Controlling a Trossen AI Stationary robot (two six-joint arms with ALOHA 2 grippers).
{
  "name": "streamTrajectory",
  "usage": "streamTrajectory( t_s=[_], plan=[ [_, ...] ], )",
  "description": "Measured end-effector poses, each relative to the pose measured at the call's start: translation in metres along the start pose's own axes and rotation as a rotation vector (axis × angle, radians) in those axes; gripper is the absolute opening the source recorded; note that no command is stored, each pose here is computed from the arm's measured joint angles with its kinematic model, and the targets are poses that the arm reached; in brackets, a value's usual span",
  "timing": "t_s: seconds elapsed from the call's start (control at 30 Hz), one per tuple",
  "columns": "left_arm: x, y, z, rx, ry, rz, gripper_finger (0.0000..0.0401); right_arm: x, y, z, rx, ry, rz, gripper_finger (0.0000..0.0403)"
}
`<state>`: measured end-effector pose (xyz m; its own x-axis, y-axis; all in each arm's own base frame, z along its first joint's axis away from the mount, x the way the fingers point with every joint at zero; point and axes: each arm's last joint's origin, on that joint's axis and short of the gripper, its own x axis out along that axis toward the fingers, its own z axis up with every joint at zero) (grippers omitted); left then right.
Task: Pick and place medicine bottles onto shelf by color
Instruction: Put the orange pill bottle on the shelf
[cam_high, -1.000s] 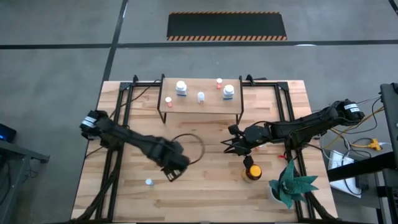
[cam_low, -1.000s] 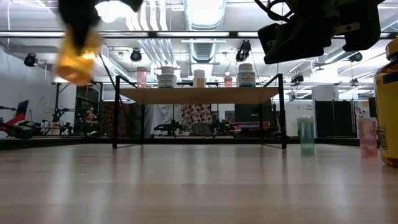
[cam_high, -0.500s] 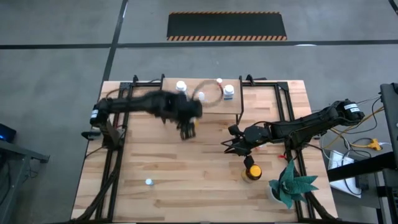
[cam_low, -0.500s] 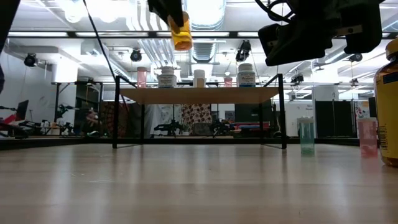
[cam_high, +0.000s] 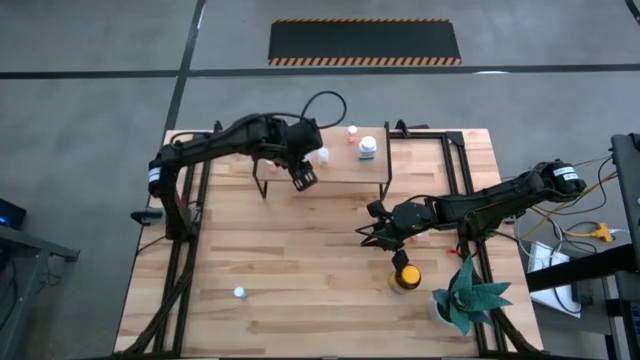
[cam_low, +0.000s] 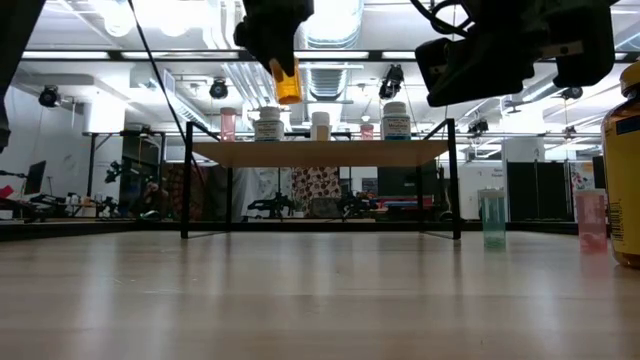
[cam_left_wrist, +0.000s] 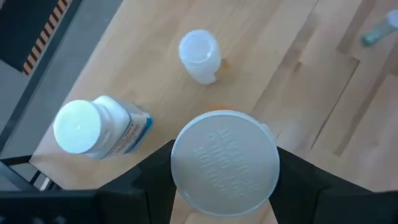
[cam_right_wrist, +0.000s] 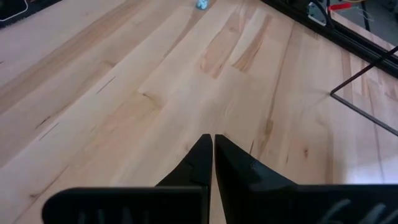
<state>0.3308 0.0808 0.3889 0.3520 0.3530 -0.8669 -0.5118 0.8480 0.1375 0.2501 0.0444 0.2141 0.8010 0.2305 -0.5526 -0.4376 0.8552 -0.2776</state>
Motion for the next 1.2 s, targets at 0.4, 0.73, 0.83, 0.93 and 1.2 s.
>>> streamTrajectory(
  t_s=[0.4,0.73,0.83,0.93,1.2],
  plan=[
    [0.021,0.006,-0.005,-0.007,0.059,0.025,0.0187,0.000,0.000,0.000,0.004,0.003,0.001,0.0009],
    [0.050,0.019,-0.008,-0.048,0.087,0.049,0.0187,0.000,0.000,0.000,0.027,0.004,0.001,0.0009],
    [0.053,0.023,-0.009,-0.060,0.091,0.055,0.0187,0.000,0.000,-0.001,0.029,0.005,0.001,0.0009],
    [0.054,0.024,-0.009,-0.061,0.095,0.056,0.0187,0.000,0.000,-0.001,0.029,0.005,0.002,0.0009],
    [0.058,0.022,-0.013,-0.062,0.125,0.030,0.0187,0.000,0.000,-0.001,0.030,0.005,0.002,0.0009]
  ],
)
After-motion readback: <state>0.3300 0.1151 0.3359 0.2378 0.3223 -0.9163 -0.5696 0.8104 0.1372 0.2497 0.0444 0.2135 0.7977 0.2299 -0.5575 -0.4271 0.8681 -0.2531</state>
